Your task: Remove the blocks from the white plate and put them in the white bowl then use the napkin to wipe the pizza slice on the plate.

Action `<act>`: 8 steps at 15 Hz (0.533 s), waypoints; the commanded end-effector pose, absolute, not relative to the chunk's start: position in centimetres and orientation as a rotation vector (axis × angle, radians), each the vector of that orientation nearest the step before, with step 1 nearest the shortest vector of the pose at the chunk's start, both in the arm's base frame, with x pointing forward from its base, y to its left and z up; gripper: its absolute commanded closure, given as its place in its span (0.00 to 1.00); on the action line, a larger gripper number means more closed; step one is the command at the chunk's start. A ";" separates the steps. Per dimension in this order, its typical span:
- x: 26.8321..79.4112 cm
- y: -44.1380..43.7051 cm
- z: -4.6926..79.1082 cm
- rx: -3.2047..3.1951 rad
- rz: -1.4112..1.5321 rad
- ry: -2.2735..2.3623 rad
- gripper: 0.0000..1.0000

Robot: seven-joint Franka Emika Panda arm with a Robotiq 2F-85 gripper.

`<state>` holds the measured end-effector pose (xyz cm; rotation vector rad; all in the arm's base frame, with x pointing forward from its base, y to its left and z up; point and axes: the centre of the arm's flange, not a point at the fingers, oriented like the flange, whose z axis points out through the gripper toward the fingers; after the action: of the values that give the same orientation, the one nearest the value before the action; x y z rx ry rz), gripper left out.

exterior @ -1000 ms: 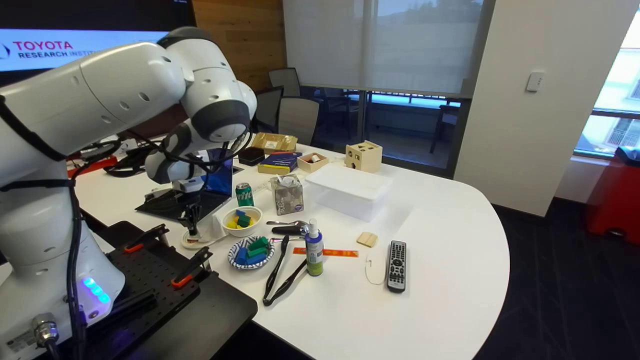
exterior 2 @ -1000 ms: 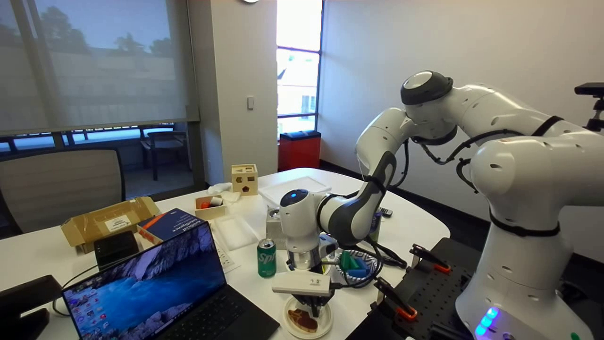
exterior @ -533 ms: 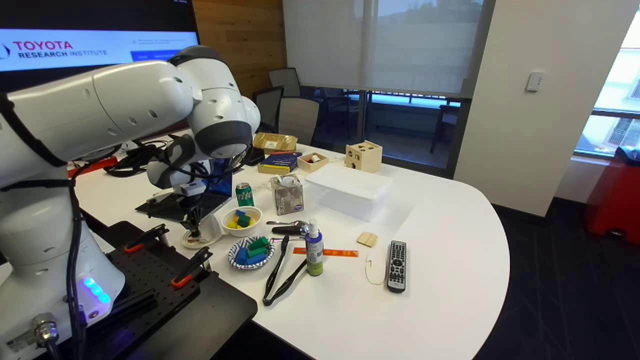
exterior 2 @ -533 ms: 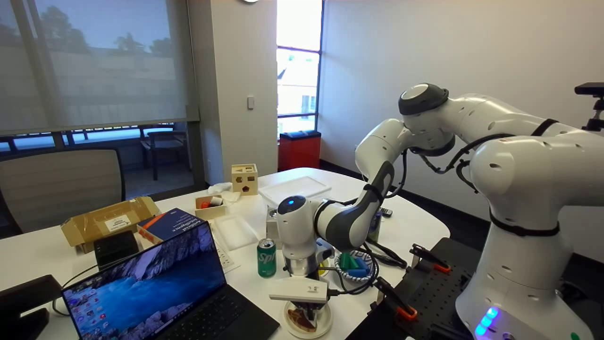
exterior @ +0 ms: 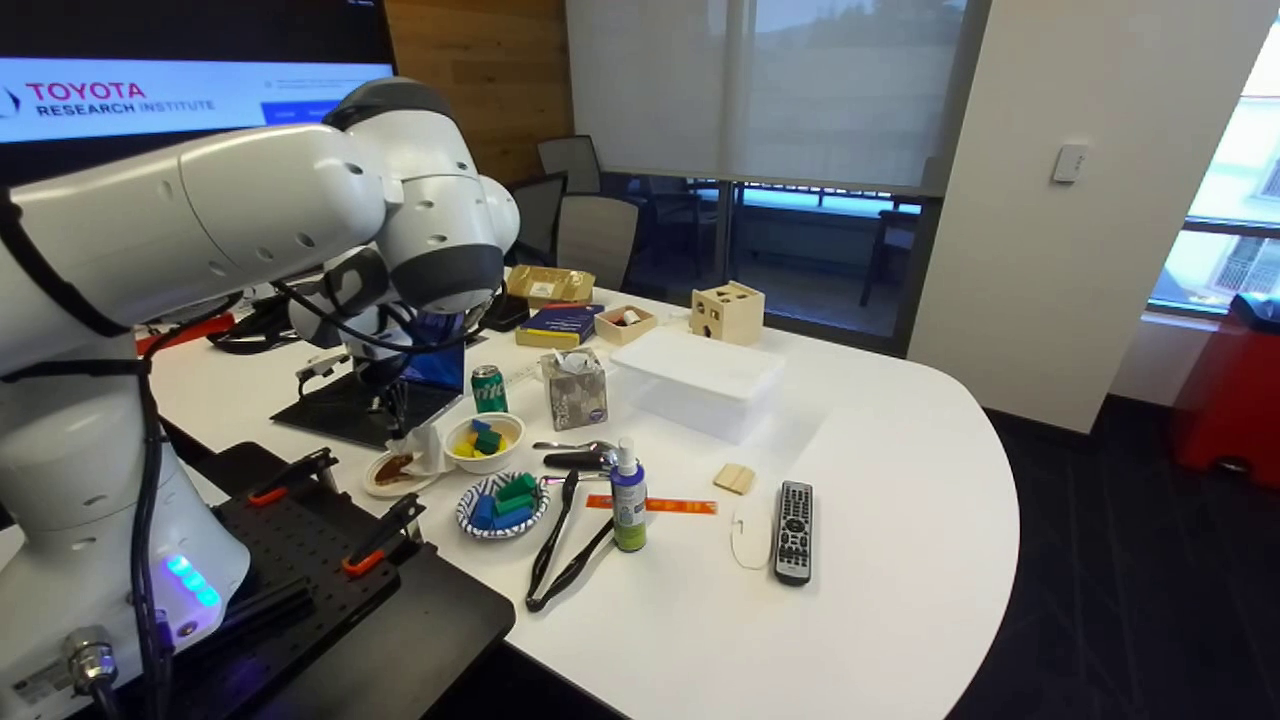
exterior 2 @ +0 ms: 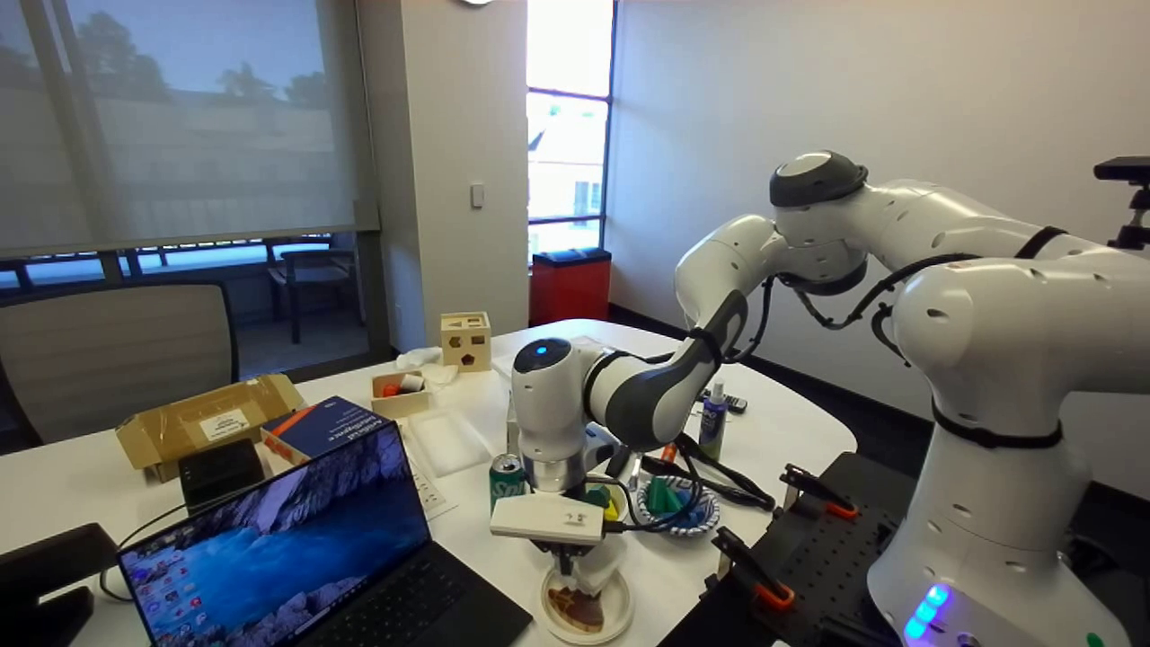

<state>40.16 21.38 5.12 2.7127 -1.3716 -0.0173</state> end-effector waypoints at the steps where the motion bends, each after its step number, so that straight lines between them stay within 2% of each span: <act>1: 40.3 21.7 3.1 2.735 -0.058 -1.331 1.00; 8: 40.1 21.7 0.2 2.776 -0.163 -1.332 1.00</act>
<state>39.44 21.55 0.78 2.7379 -1.3244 -0.1364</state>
